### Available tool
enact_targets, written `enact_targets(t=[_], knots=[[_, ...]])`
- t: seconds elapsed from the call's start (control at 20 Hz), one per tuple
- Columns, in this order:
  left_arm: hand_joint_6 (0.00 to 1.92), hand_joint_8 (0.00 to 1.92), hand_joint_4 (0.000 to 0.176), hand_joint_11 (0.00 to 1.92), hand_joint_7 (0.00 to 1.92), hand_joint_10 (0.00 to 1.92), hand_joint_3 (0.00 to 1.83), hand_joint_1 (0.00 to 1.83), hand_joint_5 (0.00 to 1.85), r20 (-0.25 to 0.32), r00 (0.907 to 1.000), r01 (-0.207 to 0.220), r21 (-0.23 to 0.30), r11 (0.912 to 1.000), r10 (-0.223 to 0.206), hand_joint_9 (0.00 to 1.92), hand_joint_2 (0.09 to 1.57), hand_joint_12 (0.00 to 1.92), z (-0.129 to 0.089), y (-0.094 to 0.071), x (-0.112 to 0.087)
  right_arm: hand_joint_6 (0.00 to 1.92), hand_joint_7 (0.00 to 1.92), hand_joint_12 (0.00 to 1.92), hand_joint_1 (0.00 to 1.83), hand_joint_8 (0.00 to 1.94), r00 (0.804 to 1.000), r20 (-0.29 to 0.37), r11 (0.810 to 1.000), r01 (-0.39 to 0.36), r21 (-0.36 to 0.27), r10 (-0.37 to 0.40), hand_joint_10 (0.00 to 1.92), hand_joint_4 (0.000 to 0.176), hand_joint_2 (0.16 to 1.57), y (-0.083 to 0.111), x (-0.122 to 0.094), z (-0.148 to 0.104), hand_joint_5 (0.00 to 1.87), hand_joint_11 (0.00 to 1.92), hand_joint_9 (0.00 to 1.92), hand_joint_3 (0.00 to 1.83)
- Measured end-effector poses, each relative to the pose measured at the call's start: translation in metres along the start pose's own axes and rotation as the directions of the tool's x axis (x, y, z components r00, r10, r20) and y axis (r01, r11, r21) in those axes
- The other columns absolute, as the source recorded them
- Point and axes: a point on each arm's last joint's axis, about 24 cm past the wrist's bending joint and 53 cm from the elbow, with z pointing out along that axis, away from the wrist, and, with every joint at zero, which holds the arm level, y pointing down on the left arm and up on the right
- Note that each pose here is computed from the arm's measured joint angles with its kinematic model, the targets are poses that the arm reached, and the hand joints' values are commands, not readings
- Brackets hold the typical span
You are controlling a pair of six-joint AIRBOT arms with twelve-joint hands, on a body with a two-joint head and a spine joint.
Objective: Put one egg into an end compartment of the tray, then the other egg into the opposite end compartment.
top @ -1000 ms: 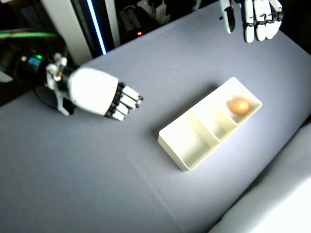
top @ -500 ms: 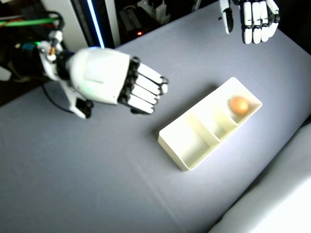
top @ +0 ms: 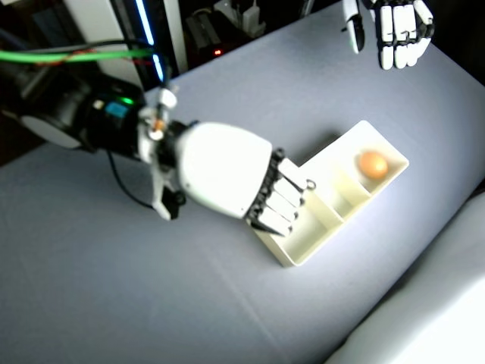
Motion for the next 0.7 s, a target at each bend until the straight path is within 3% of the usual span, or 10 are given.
enact_targets(t=[0.05, 0.1, 0.15, 0.2, 0.25, 0.3, 0.5, 0.6, 0.65, 0.7], knots=[[0.01, 0.00, 0.000, 0.00, 0.46, 0.00, 0.00, 0.65, 0.51, 0.001, 1.0000, 0.003, -0.003, 1.0000, -0.003, 0.40, 1.42, 1.07, 0.000, 0.001, 0.001, 1.65, 0.64, 1.82, 1.08, 1.57, 1.000, -0.019, 1.000, -0.004, 0.015, 0.005, 1.31, 0.000, 1.35, -0.003, 0.005, 0.004, 0.50, 0.33, 0.48, 0.00], [0.00, 0.01, 0.000, 0.00, 0.47, 0.01, 0.00, 0.65, 0.51, 0.000, 1.0000, 0.009, -0.007, 0.9999, -0.009, 0.41, 1.43, 1.06, 0.000, 0.002, 0.003, 1.06, 0.35, 1.81, 1.06, 1.02, 1.000, -0.030, 1.000, -0.009, 0.027, 0.009, 1.16, 0.000, 1.29, -0.007, 0.009, 0.007, 0.19, 0.07, 0.21, 0.00], [0.00, 0.00, 0.000, 0.00, 0.47, 0.01, 0.00, 0.60, 0.50, -0.003, 0.9999, 0.010, -0.010, 0.9999, -0.010, 0.40, 1.43, 1.08, 0.001, 0.004, 0.003, 0.63, 0.19, 1.67, 0.90, 0.59, 0.999, -0.038, 0.999, -0.010, 0.039, 0.012, 0.76, 0.000, 1.26, -0.010, 0.012, 0.009, 0.04, 0.01, 0.04, 0.00], [0.00, 0.00, 0.000, 0.00, 0.47, 0.01, 0.00, 0.60, 0.50, -0.002, 0.9999, 0.010, -0.009, 0.9999, -0.010, 0.41, 1.44, 1.13, 0.001, 0.004, 0.003, 0.32, 0.10, 1.53, 0.80, 0.30, 0.999, -0.051, 0.999, 0.008, 0.046, -0.006, 0.39, 0.000, 1.26, -0.011, 0.014, 0.009, 0.01, 0.00, 0.01, 0.00], [0.00, 0.00, 0.000, 0.00, 0.47, 0.01, 0.00, 0.63, 0.50, -0.001, 0.9999, 0.011, -0.013, 0.9999, -0.011, 0.41, 1.43, 1.13, 0.001, 0.005, 0.003, 0.06, 0.02, 1.39, 0.71, 0.13, 0.998, -0.062, 0.998, 0.017, 0.055, -0.013, 0.08, 0.023, 1.25, -0.013, 0.015, 0.009, 0.00, 0.00, 0.00, 0.00], [0.00, 0.00, 0.000, 0.00, 0.47, 0.01, 0.00, 0.63, 0.50, -0.001, 0.9999, 0.013, -0.013, 0.9998, -0.013, 0.41, 1.43, 1.13, 0.001, 0.005, 0.003, 0.01, 0.00, 1.36, 0.65, 0.05, 0.998, -0.061, 0.998, 0.025, 0.055, -0.021, 0.01, 0.027, 1.26, -0.012, 0.014, 0.010, 0.00, 0.00, 0.00, 0.00], [0.00, 0.00, 0.000, 0.00, 0.47, 0.01, 0.00, 0.63, 0.51, -0.001, 0.9998, 0.019, -0.011, 0.9998, -0.019, 0.42, 1.42, 1.08, 0.000, 0.005, 0.003, 0.00, 0.00, 1.19, 0.58, 0.00, 0.999, -0.050, 1.000, 0.017, 0.026, -0.016, 0.01, 0.000, 1.27, 0.003, 0.012, 0.009, 0.00, 0.00, 0.02, 0.00], [0.00, 0.00, 0.000, 0.00, 0.48, 0.01, 0.00, 0.66, 0.51, 0.002, 0.9998, 0.020, -0.015, 0.9997, -0.020, 0.43, 1.41, 1.13, 0.000, 0.005, 0.002, 0.00, 0.00, 1.51, 0.49, 0.00, 0.999, -0.054, 1.000, 0.004, -0.003, -0.004, 0.08, 0.000, 1.30, 0.017, 0.018, 0.007, 0.00, 0.00, 0.05, 0.00], [0.00, 0.00, 0.000, 0.00, 0.47, 0.01, 0.00, 0.65, 0.51, 0.006, 0.9998, 0.019, -0.011, 0.9998, -0.019, 0.43, 1.42, 1.16, -0.001, 0.005, 0.002, 0.00, 0.01, 1.82, 0.36, 0.01, 0.999, -0.047, 1.000, -0.008, -0.028, 0.007, 0.45, 0.000, 1.33, 0.029, 0.019, 0.003, 0.00, 0.00, 0.01, 0.01], [0.00, 0.00, 0.000, 0.00, 0.47, 0.01, 0.00, 0.64, 0.50, 0.007, 0.9996, 0.026, -0.011, 0.9996, -0.026, 0.43, 1.42, 1.18, -0.003, 0.003, 0.003, 0.00, 0.04, 1.90, 0.36, 0.02, 0.999, -0.033, 0.998, -0.002, -0.060, 0.000, 0.64, 0.000, 1.35, 0.041, 0.015, -0.005, 0.00, 0.00, 0.00, 0.01]])
